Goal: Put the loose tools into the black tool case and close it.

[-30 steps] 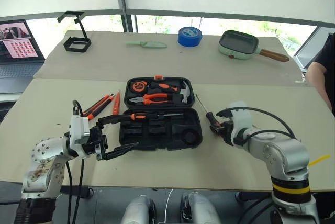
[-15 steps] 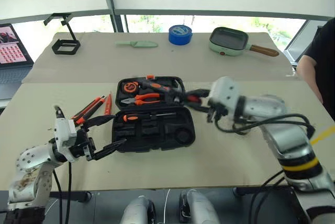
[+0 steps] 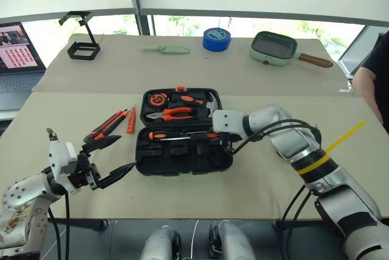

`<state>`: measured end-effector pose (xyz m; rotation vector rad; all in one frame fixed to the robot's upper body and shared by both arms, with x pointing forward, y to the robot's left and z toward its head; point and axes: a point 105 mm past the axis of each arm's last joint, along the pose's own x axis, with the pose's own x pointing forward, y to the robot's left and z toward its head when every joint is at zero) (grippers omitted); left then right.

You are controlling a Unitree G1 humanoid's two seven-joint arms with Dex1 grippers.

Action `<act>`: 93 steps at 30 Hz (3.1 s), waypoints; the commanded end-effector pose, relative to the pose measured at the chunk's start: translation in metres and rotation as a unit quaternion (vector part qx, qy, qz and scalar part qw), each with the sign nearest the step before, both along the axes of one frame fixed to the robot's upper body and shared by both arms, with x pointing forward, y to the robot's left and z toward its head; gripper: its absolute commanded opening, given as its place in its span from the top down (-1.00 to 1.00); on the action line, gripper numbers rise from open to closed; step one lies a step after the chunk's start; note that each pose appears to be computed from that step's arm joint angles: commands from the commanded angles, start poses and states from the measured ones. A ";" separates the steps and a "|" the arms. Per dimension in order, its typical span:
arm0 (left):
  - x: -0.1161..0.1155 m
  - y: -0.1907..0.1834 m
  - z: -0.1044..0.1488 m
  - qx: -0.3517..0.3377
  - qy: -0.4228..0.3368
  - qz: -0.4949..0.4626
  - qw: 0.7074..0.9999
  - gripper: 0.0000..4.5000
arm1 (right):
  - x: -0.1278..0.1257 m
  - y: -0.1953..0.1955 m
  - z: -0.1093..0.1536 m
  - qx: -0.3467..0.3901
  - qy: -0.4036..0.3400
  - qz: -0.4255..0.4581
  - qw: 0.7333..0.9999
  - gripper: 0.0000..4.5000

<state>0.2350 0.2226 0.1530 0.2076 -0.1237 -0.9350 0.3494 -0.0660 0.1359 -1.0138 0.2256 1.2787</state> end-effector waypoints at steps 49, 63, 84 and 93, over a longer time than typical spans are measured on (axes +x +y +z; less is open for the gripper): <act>0.007 0.025 -0.010 -0.018 -0.001 0.099 0.995 -1.00 | -0.006 0.039 0.007 0.301 0.076 0.012 0.950 0.98; -0.052 0.151 -0.046 -0.048 0.068 0.414 0.906 -1.00 | -0.086 -0.099 0.028 0.460 -0.031 -0.079 0.884 -0.54; 0.091 0.039 -0.008 -0.087 0.198 0.423 0.880 -0.19 | -0.095 -0.087 0.058 0.458 -0.091 -0.054 0.883 -1.00; 0.121 0.011 -0.033 -0.057 0.240 0.455 0.856 -0.19 | -0.097 -0.078 0.063 0.456 -0.082 -0.043 0.885 -1.00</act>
